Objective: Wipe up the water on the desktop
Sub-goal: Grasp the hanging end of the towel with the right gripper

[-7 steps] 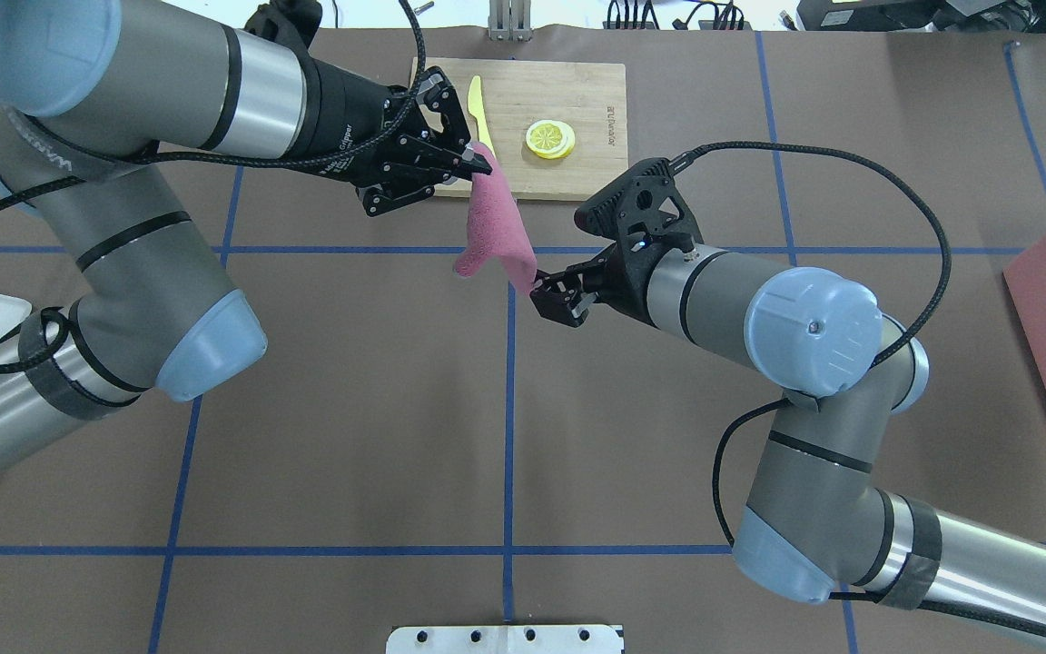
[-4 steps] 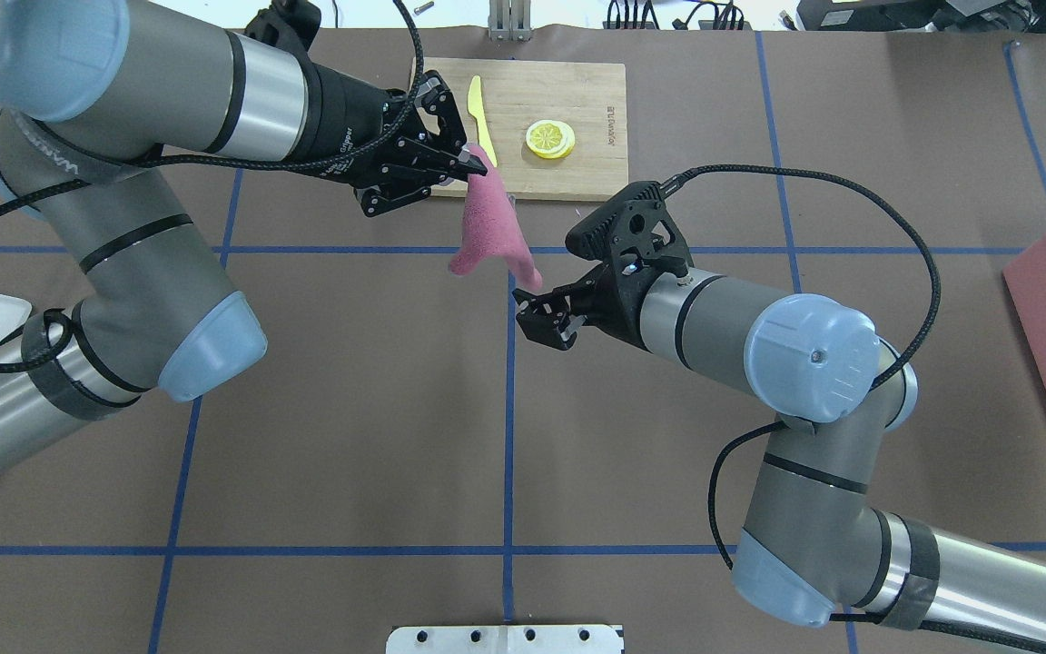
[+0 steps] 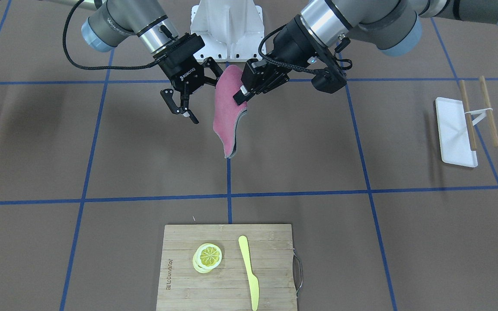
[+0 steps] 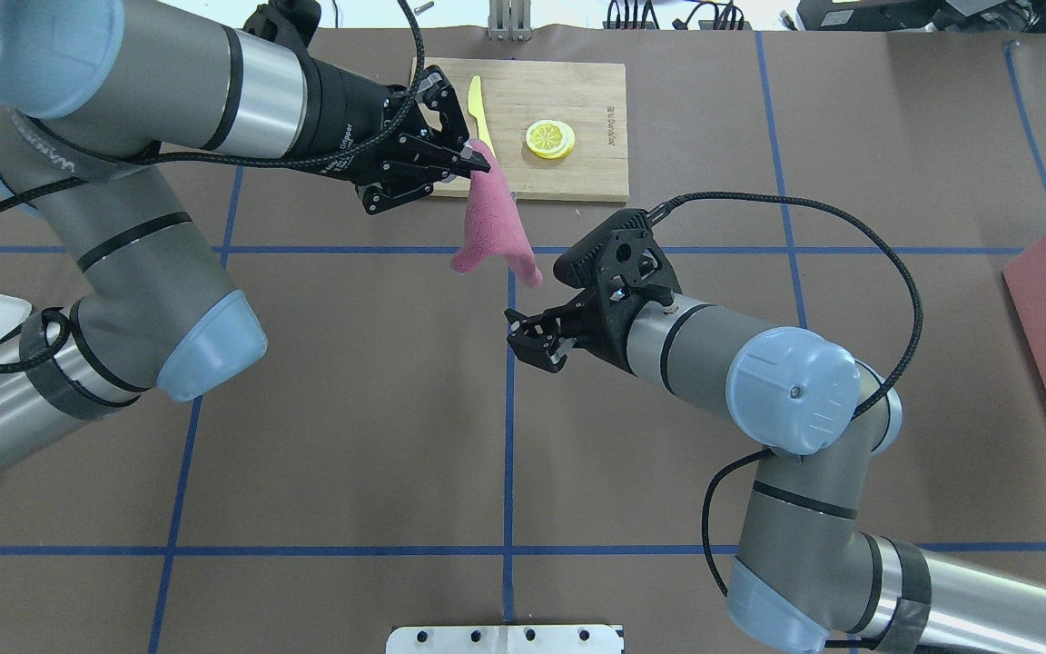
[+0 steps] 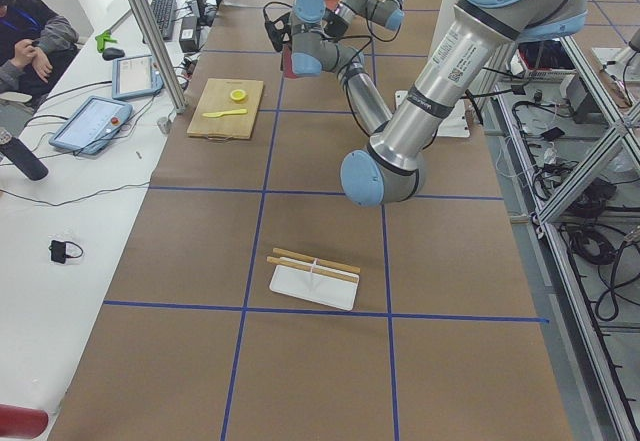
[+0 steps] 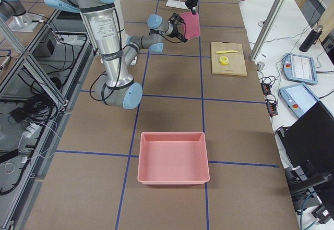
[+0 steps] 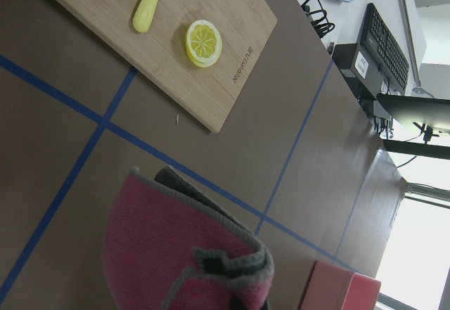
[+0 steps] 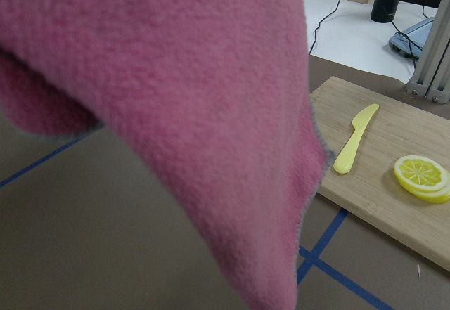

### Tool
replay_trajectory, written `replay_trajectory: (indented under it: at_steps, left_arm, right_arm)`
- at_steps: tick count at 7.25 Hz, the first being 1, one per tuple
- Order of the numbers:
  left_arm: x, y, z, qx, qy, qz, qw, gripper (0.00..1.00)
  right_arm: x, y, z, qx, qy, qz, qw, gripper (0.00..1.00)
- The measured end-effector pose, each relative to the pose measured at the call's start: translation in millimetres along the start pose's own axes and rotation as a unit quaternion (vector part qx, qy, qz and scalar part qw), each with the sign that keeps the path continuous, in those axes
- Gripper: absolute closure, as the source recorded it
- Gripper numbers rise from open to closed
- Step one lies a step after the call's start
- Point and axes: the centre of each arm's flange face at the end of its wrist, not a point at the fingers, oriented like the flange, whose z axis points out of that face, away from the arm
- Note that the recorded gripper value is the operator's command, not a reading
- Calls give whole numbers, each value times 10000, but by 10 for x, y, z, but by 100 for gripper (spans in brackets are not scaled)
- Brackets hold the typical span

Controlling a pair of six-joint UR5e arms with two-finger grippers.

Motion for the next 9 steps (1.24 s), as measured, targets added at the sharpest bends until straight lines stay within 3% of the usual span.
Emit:
replay_trajectory:
  at_steps: [1, 3, 4, 7, 9]
  left_arm:
    - [19, 28, -23, -19, 29, 6, 10000, 100]
    - [36, 63, -55, -48, 61, 22, 10000, 100]
    - [40, 84, -76, -67, 77, 35, 9999, 100]
    - [26, 97, -100, -79, 82, 40, 9999, 100]
    - [9, 90, -95, -75, 69, 32, 9999, 100]
  right_arm:
    - [-18, 13, 10, 11, 24, -4, 10000, 17]
    - [-28, 33, 21, 14, 50, -10, 10000, 56]
    - [-25, 42, 25, 7, 57, -12, 10000, 61]
    - [-20, 46, 25, 5, 64, -13, 10000, 61]
    - [-22, 32, 10, 24, 53, -6, 10000, 42]
